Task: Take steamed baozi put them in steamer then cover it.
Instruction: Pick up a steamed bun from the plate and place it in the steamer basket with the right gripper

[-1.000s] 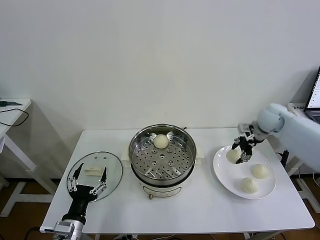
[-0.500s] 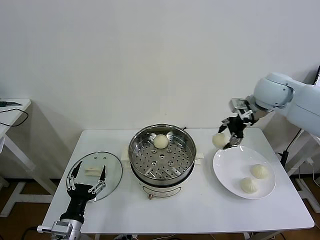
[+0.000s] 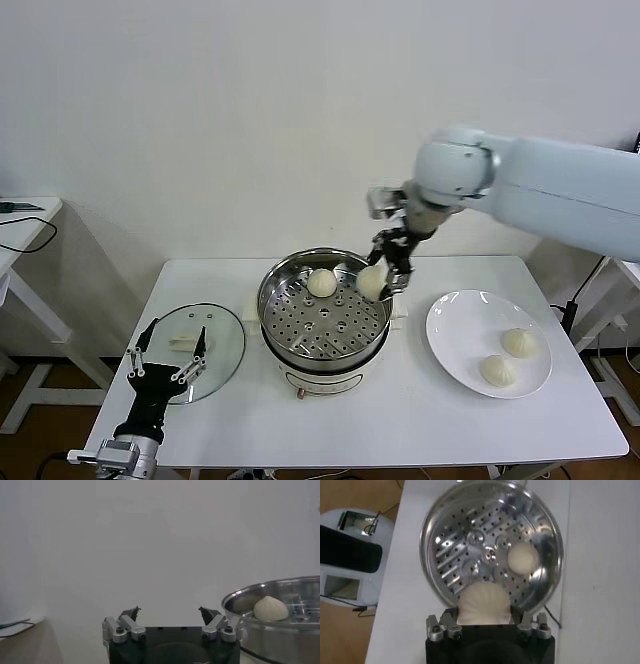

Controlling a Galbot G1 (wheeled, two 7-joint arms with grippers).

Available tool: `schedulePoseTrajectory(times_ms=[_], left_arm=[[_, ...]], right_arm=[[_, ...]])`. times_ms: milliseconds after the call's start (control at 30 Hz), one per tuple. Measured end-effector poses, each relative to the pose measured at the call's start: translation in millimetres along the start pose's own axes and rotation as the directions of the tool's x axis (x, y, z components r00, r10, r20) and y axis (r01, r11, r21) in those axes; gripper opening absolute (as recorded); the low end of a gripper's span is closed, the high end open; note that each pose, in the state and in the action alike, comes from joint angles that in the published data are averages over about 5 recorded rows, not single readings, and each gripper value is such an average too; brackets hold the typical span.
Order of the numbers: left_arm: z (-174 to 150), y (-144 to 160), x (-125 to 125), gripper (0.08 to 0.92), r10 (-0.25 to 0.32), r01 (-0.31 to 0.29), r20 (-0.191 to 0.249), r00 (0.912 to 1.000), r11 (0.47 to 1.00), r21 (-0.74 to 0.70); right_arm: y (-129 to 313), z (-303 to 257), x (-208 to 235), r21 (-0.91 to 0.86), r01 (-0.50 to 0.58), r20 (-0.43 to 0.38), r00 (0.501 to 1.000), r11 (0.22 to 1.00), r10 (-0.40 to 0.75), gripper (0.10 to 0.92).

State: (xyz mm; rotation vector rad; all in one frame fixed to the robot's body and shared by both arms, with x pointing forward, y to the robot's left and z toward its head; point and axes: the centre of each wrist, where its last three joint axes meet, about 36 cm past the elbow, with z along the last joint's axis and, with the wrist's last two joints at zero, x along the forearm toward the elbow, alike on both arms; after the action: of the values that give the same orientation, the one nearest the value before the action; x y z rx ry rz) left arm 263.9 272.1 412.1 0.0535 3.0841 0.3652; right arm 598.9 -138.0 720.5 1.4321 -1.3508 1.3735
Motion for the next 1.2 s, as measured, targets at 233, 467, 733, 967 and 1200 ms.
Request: schedulePoseTrajectory(times_ms=[233, 467, 733, 967, 1200], left_arm=[[3.1, 1.1, -1.1, 0.823, -0.004, 0.004, -0.006, 1.0000, 1.000, 0.000], [4.6, 3.0, -1.4, 0.823, -0.008, 0.008, -0.010, 0.9999, 1.000, -0.004], [4.5, 2.1, -1.1, 0.823, -0.004, 0.004, -0.010, 0.9999, 1.000, -0.003], [4.4, 0.1, -0.5, 0.823, 0.000, 0.000, -0.011, 0.9999, 1.000, 0.001], [5.2, 0.5, -0.3, 0.823, -0.001, 0.001, -0.012, 0.9999, 1.000, -0.001]], right_arm=[[-15.4, -48.7, -33.4, 0.029, 0.032, -0.015, 0.999, 0.999, -0.031, 0.696], [-33.6, -89.3, -70.2, 0.051, 0.050, -0.030, 0.998, 0.997, -0.049, 0.696], [-46.6, -123.4, -111.4, 0.068, 0.057, -0.055, 0.997, 0.996, -0.053, 0.696], [-54.0, -142.5, -138.6, 0.068, 0.052, -0.060, 0.997, 0.996, -0.048, 0.696], [-59.7, -154.7, -153.5, 0.070, 0.041, -0.057, 0.998, 0.997, -0.037, 0.751]])
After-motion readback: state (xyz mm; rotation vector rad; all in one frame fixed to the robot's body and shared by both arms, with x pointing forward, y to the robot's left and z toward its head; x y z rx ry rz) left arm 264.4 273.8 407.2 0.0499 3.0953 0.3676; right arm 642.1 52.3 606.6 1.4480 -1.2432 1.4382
